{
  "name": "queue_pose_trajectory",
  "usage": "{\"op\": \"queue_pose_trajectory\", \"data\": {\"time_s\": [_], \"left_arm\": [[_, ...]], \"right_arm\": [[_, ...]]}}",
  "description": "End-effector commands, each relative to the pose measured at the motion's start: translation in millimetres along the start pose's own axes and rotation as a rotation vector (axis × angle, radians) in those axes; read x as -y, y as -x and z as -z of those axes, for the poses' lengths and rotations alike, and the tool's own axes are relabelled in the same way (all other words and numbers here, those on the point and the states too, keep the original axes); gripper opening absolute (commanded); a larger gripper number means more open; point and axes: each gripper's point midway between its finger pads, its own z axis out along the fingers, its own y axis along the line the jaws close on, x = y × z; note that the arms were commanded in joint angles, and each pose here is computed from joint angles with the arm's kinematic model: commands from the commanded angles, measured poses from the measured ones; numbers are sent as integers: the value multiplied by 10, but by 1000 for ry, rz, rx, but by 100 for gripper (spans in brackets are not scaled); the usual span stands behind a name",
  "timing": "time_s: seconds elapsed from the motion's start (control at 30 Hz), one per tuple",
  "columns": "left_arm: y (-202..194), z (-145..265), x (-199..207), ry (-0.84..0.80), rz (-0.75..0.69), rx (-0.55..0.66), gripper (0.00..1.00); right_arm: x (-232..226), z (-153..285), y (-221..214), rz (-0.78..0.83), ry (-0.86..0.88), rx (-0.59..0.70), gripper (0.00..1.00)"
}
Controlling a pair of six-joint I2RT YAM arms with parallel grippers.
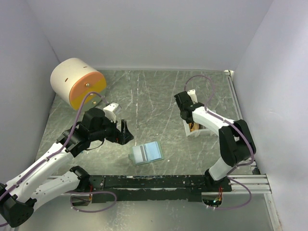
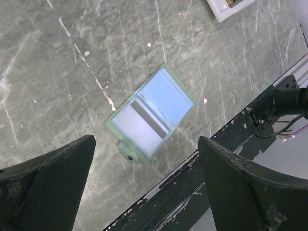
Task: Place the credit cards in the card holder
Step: Pick up the credit card from the storage box.
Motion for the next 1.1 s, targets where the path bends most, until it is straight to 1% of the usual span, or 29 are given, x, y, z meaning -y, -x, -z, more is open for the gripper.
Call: {"op": "queue_pose_trajectory", "data": {"time_s": [0.0, 0.5, 0.53, 0.6, 0.77, 0.9, 1.03, 1.07], "left_arm": [[4, 2, -41, 21, -1, 6, 100], [0, -7, -54, 28, 6, 5, 100], [-5, -11, -55, 28, 7, 3, 100], [-13, -17, -47, 22, 10, -1, 100], [-40, -33, 25, -15, 28, -20, 96], [-14, -28, 57, -8, 96, -26, 95], [23, -44, 263, -112, 187, -10, 92], [30, -45, 318, -142, 212, -6, 91]], "right_arm": [[33, 118, 106, -30, 34, 38, 0], [10, 422, 242, -87, 176, 101, 0], [-2, 406, 156, -78, 178, 87, 0], [8, 445, 165, -90, 190, 94, 0], [23, 614, 241, -113, 234, 128, 0], [11, 888, 437, -165, 320, 191, 0], [-102, 1132, 517, -206, 446, 235, 0], [-191, 1236, 524, -203, 492, 250, 0]]}}
